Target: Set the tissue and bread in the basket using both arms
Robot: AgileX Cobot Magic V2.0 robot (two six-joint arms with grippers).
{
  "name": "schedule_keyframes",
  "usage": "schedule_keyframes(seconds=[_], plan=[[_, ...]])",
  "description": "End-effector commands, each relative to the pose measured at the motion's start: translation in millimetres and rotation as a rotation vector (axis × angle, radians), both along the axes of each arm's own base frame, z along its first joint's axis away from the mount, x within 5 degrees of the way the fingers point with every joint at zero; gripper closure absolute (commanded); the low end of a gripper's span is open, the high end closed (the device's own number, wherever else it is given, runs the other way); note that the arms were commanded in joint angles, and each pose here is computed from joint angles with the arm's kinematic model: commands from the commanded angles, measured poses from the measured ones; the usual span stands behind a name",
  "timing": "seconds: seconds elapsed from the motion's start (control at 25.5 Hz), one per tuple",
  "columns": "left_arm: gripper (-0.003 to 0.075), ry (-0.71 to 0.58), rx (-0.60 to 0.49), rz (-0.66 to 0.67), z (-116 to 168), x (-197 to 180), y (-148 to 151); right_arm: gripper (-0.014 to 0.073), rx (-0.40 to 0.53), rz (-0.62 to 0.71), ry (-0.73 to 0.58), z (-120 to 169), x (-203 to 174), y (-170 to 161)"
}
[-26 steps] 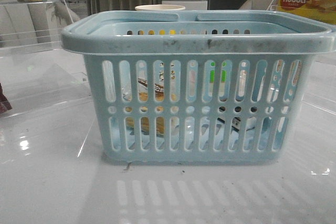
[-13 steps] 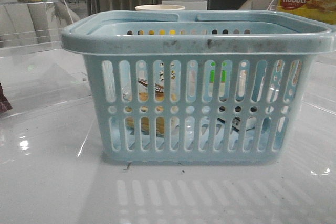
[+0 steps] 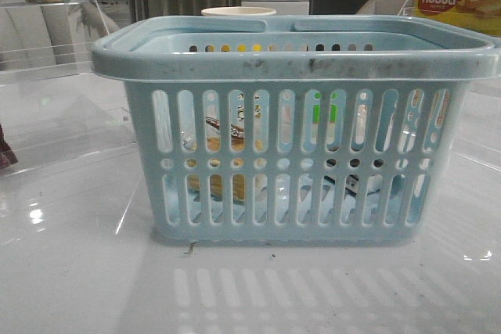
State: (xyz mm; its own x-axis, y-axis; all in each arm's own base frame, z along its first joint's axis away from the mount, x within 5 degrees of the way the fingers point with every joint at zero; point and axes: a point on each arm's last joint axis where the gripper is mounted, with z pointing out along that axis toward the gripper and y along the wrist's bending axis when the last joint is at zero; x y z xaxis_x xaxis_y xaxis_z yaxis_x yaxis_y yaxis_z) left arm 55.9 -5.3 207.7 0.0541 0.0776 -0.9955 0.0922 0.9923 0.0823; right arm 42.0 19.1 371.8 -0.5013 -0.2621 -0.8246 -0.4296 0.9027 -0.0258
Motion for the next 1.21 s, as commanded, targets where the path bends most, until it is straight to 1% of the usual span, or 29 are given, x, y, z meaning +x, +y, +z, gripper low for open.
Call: schedule_keyframes(seconds=[0.0,0.12,0.27,0.55,0.7,1.06,1.17], plan=[[0.0629,-0.106,-0.021,-0.012,9.3,-2.4,-0.5,0.0566,-0.009,-0.062,-0.135,14.0,-1.1,-6.6],[0.0629,-0.106,-0.021,-0.012,9.3,-2.4,-0.5,0.0567,-0.016,-0.134,-0.204,15.8,-4.5,-12.7],[0.0629,-0.106,-0.021,-0.012,9.3,-2.4,-0.5,0.0567,0.013,-0.195,-0.311,13.6,-10.0,-16.2],[0.0629,-0.106,-0.021,-0.012,9.3,-2.4,-0.5,0.0567,0.05,-0.286,-0.514,-5.9,-12.5,-18.6],[0.0629,-0.106,-0.021,-0.012,9.3,-2.4,-0.5,0.0567,0.061,-0.315,-0.593,-26.4,-11.6,-18.9],[0.0629,-0.106,-0.021,-0.012,9.3,-2.4,-0.5,0.0567,0.072,-0.349,-0.688,-76.8,-6.9,-18.8],[0.0629,-0.106,-0.021,-0.012,9.3,-2.4,-0.5,0.0567,0.073,-0.349,-0.698,-95.1,-4.0,-18.5]])
